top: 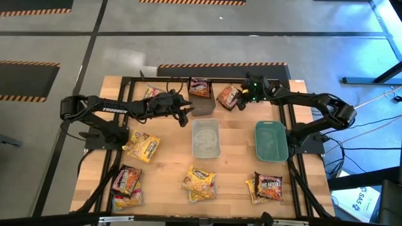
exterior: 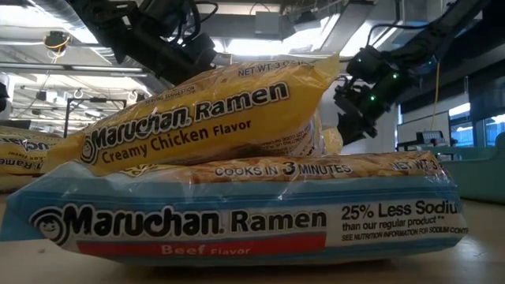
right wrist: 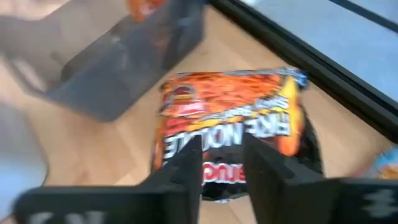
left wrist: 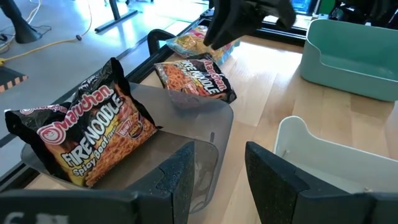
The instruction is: Sort Maruchan noodles
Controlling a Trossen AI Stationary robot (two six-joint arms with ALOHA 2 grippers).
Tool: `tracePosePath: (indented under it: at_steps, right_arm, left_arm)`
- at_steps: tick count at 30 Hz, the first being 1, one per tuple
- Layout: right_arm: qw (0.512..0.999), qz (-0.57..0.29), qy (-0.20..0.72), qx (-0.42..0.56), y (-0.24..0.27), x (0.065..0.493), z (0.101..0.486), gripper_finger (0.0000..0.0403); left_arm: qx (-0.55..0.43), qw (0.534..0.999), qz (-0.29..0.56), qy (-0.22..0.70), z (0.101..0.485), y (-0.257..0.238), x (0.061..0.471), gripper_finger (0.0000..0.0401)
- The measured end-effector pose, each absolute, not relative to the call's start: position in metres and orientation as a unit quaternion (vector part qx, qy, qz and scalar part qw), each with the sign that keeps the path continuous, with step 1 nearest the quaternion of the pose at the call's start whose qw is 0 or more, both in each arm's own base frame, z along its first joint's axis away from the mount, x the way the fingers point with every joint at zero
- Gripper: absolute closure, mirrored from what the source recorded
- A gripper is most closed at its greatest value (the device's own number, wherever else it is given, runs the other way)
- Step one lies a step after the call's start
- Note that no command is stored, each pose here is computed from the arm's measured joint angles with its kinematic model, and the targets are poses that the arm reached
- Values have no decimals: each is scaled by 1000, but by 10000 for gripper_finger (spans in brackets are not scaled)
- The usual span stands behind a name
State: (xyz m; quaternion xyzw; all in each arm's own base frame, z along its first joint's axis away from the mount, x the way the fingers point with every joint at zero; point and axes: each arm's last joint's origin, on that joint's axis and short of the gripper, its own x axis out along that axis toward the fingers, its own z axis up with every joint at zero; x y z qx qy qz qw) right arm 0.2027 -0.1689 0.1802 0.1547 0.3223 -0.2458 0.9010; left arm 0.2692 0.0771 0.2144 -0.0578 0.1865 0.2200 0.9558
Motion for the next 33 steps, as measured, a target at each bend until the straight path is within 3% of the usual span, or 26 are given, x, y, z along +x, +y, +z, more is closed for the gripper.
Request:
tracePosePath:
  at_steps: [6, 12, 23, 33]
  right_arm:
    - [904, -197, 378, 34, -155, 211, 178, 213]
    - [903, -194, 384, 10, -147, 217, 178, 179]
    - [801, -137, 540, -219, -125, 228, 147, 202]
    - [766, -142, 552, -297, -122, 249, 123, 237]
  left_arm:
    - [-58, 956, 220, 186, 214, 77, 269, 266]
    - [-58, 956, 220, 187, 214, 77, 269, 266]
    - [-58, 955, 220, 191, 214, 77, 269, 266]
    - [-54, 954, 219, 198, 213, 77, 268, 266]
